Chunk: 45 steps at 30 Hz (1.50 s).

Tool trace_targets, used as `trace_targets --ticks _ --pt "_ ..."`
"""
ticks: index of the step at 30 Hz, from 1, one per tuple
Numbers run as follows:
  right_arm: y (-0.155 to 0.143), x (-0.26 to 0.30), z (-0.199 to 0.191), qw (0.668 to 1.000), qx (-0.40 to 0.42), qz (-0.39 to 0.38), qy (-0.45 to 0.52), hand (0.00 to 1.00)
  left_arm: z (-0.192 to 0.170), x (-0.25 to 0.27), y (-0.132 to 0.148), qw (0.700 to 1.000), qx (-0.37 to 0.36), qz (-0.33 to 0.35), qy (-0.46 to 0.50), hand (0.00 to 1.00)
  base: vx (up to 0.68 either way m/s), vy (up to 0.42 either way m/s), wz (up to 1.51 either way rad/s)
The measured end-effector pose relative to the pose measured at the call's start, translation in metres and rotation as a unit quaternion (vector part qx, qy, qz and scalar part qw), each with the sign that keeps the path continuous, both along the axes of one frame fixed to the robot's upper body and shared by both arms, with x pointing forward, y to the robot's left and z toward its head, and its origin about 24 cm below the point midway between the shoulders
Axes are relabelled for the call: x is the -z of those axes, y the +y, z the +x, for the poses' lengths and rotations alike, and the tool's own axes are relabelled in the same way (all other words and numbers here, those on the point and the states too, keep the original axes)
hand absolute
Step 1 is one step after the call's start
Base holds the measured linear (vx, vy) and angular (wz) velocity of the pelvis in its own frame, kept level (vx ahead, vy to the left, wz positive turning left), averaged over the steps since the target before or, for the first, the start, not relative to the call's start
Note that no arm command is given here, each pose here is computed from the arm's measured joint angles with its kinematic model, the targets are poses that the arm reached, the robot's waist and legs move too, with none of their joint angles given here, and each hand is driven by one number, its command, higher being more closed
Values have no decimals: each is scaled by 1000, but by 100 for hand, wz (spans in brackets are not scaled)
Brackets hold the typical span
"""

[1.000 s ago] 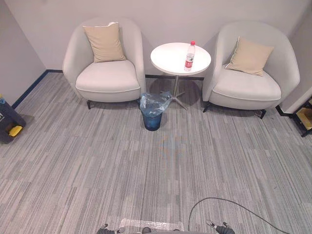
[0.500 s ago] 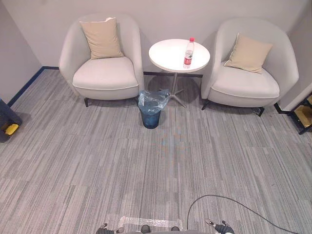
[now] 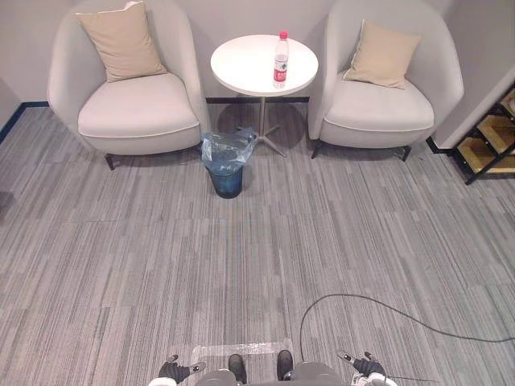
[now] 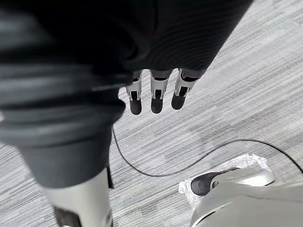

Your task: Gather rubbish on tea table into small bin, then transfer packed bag to large trash can.

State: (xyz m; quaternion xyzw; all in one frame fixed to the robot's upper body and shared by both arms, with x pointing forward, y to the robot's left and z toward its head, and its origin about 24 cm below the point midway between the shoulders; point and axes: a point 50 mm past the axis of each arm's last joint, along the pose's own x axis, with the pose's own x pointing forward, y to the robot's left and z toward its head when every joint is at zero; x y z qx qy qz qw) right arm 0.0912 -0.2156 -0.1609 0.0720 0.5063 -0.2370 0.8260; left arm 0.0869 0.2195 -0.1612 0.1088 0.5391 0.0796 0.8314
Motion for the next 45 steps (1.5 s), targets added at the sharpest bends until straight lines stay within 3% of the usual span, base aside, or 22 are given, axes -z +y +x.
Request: trace_targets --ticks 5,13,17,19,21,23,27,30,35,38,45 --pt "-5 -4 1 999 24 -9 -21 0 6 -4 -1 996 -82 -17 -42 0 191 -57 -13" --pt "5 -4 11 999 18 -2 -28 0 0 -2 -7 994 -100 -26 -45 0 264 190 -46" --pt "21 -1 10 999 17 19 -26 0 -3 -4 6 994 -102 -8 -41 0 467 277 -37" --pt "24 -7 27 999 -7 18 -47 0 -6 -4 8 995 -95 -3 -36 0 379 177 -46" --pt "32 -32 75 987 -90 -14 -130 0 -4 -4 7 997 -67 1 -33 0 296 118 -47" --pt "49 -76 132 948 -169 -71 -259 0 8 -6 1 999 -34 0 -42 0 368 64 -31" --pt "67 -105 167 914 -226 -104 -322 0 20 -7 -11 998 -29 -10 -59 0 292 -72 -6" --pt "61 -93 159 925 -219 -104 -292 0 16 -7 -2 998 -36 1 -55 0 301 -181 28" --pt "25 -68 128 947 -204 -131 -211 0 14 -2 -17 998 -43 -19 -42 0 315 -215 10" --pt "22 -58 111 954 -198 -132 -184 0 14 -3 -15 996 -67 -21 -47 0 269 -151 18" --pt "25 -63 117 957 -166 -132 -200 0 22 -7 -16 996 -54 -18 -64 0 292 34 -3"
